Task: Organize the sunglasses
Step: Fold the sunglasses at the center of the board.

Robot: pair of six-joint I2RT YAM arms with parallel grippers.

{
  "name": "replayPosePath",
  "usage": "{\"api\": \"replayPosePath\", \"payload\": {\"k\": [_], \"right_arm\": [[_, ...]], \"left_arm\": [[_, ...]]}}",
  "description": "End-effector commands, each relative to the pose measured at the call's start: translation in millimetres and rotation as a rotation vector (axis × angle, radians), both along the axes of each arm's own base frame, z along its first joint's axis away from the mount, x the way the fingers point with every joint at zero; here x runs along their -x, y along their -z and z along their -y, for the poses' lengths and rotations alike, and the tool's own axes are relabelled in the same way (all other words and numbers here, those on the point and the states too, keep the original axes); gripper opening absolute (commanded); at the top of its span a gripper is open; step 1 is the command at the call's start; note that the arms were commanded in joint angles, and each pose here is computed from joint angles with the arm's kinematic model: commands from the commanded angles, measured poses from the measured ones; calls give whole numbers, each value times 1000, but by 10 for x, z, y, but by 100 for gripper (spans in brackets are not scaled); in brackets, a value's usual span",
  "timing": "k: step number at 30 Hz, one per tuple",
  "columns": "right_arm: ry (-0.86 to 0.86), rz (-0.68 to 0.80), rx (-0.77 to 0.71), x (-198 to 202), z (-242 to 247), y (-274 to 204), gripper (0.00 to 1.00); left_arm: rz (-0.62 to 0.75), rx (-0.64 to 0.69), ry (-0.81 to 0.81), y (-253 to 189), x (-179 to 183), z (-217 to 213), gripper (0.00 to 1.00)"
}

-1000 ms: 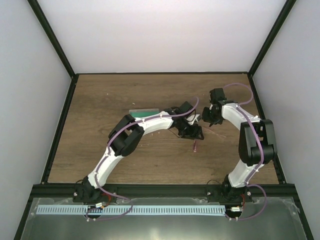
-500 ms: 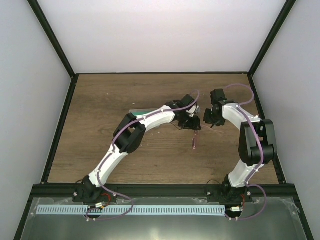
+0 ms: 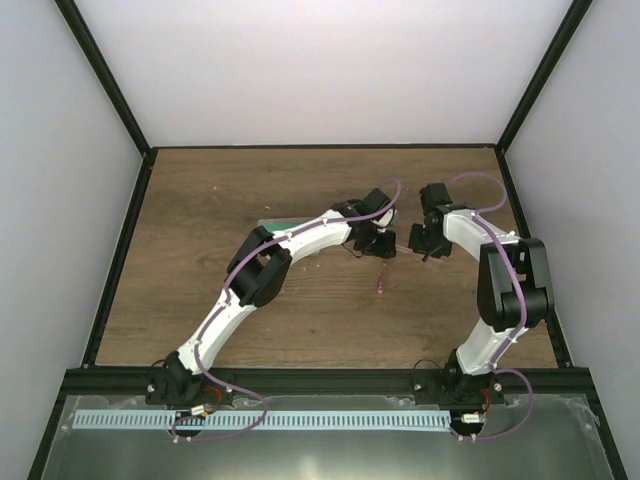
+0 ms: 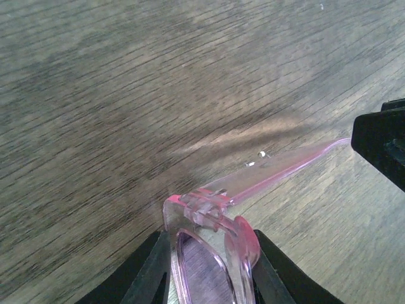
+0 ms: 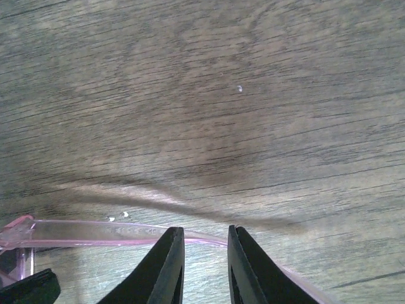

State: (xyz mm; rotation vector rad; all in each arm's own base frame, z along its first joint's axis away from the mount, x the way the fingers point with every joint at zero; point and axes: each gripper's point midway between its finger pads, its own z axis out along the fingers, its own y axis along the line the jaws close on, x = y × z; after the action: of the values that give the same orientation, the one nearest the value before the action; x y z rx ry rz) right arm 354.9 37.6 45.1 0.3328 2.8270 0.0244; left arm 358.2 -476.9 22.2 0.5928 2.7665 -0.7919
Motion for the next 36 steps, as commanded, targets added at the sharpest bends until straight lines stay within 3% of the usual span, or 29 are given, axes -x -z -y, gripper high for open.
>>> {"api": "replayPosePath", "payload": {"k": [1, 12, 26, 30, 32, 36], "right_arm": [[16, -13, 28, -14, 70, 72, 19], [-11, -86, -43, 180, -49, 327, 13], [-54, -159, -236, 626, -407, 499, 10], [-72, -93, -227, 544, -442, 304, 10], [-86, -13, -198, 378, -407, 68, 18], [-96, 83, -69, 38, -237, -291, 54]], "left_arm": [[-110, -356, -53, 917, 190, -767, 32], [-111, -366, -84, 907, 116, -845, 32], [-137, -336, -110, 941, 78, -833, 32], [-132, -340, -93, 949, 84, -849, 32], [-123, -356, -82, 965, 94, -884, 32], [-109, -385, -78, 1000, 108, -966, 32]]}}
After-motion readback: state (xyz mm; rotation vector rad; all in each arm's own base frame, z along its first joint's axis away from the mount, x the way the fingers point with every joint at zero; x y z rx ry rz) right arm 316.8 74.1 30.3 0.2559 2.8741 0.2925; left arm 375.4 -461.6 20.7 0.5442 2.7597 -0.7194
